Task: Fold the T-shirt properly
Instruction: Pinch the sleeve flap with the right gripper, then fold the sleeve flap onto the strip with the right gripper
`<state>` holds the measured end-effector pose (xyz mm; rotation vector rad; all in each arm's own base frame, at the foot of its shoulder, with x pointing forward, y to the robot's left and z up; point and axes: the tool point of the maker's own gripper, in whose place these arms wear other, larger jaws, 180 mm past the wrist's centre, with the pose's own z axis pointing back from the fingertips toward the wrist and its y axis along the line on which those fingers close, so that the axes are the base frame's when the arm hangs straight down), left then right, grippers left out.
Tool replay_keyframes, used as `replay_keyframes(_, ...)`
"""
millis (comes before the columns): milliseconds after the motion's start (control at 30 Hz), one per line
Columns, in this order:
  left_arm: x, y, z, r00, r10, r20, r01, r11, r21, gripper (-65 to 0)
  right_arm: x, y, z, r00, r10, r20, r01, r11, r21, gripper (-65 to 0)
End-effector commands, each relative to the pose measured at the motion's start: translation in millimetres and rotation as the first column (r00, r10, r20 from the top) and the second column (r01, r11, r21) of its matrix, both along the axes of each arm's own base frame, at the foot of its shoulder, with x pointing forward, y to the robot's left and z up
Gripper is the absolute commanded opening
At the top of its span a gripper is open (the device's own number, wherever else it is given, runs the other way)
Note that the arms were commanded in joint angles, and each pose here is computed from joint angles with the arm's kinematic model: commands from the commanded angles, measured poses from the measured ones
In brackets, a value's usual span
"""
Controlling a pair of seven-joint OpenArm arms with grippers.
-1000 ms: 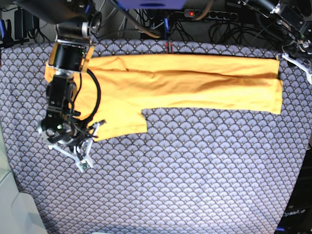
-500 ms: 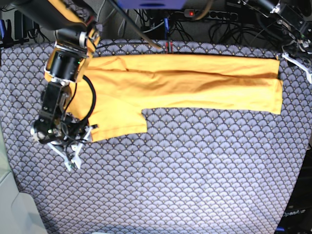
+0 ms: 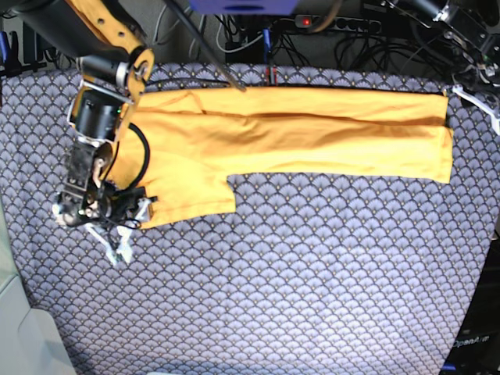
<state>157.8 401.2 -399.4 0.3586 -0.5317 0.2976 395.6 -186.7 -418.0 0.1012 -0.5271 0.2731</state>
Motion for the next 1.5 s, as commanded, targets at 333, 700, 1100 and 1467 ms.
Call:
replay_keyframes(333,7.7,8.1,12.2,0.999,-0.003,0.034,0.002,1.000,0.031,-31.8,10.5,-16.5,14.0,0.999,-0.014,0.051,0.015,1.000,-0.018,-28.0)
replay_keyframes(700,8.2,8.8,14.6,0.999,-0.003,0.037,0.002,0.999,0.038,-31.8,1.6,13.1,0.8,1.000,0.007,0.022,-0.008,1.000,0.031,-28.8)
replay_keyframes(1100,7.6,8.8,14.4,0.999,-0.003,0.036,0.002,0.999,0.038,-31.8,9.4,16.8,11.6,0.998,0.009,0.055,-0.011,1.000,0.030,-65.0)
replay_keyframes(1467,8.9,8.1,13.4,0.999,-0.004,0.037,0.003,0.999,0.034,-31.8,1.5,-14.5,59.3,0.988,-0.023,0.151,0.040,0.993,-0.108,-65.0)
